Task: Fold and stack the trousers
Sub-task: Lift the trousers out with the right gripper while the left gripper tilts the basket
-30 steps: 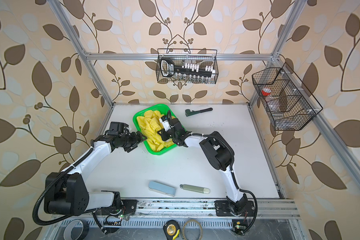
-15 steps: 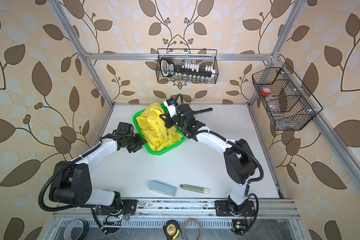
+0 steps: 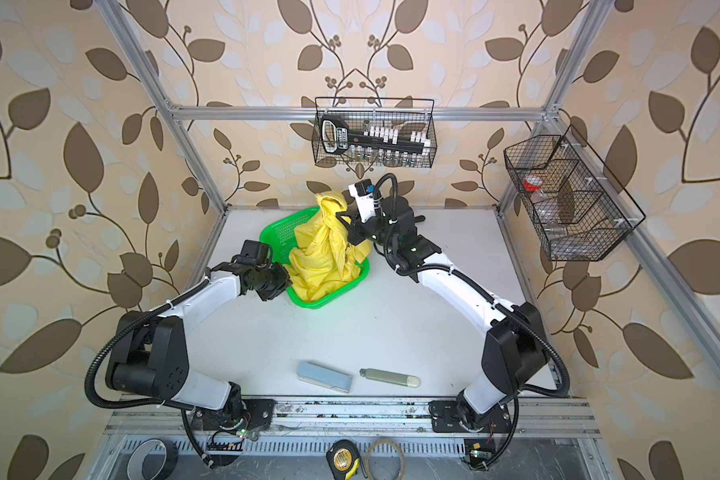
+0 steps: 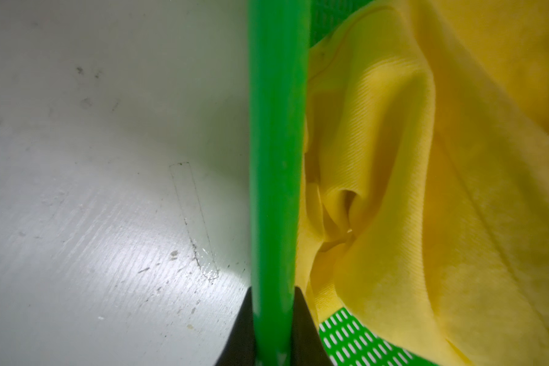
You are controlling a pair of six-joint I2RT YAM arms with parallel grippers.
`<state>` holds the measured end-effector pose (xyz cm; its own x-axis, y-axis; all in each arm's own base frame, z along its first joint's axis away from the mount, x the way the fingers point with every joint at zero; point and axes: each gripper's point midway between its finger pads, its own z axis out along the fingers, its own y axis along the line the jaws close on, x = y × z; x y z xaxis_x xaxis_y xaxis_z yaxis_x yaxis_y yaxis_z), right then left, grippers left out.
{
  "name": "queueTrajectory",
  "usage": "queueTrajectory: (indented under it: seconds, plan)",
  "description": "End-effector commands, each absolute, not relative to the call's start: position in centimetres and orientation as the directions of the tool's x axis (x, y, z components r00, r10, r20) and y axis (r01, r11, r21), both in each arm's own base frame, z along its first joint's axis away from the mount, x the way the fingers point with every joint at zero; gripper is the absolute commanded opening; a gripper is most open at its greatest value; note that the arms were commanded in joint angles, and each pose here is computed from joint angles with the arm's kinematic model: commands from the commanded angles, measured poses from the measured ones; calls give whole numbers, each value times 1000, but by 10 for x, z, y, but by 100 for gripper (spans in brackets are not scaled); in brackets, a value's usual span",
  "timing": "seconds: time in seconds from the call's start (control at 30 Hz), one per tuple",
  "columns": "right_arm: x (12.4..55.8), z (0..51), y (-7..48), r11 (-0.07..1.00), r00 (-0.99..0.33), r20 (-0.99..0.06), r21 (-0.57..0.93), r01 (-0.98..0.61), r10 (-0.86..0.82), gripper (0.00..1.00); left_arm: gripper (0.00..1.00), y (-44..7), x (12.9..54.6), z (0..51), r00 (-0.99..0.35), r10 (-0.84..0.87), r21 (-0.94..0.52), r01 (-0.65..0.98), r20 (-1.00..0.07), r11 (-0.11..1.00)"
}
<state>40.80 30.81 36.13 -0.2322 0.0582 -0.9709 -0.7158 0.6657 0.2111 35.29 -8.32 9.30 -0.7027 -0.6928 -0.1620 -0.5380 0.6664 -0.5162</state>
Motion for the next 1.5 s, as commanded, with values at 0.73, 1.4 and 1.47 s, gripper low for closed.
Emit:
queueTrajectory:
  seconds: [0.73,1.4,1.47]
  plan:
    - [299,580,114,929,289,-957,-110,-353,-4,0,12,-1,460,108,-100,-979,-550,-815,-178,183]
    - [243,549,-46,821,41,-932,-295,489,-359,0,13,2,535,97,-65,-994,-595,-796,-90,106]
    - [240,548,-58,765,-1,-919,-328,554,-393,0,13,1,537,97,-76,-993,-599,-793,-86,112]
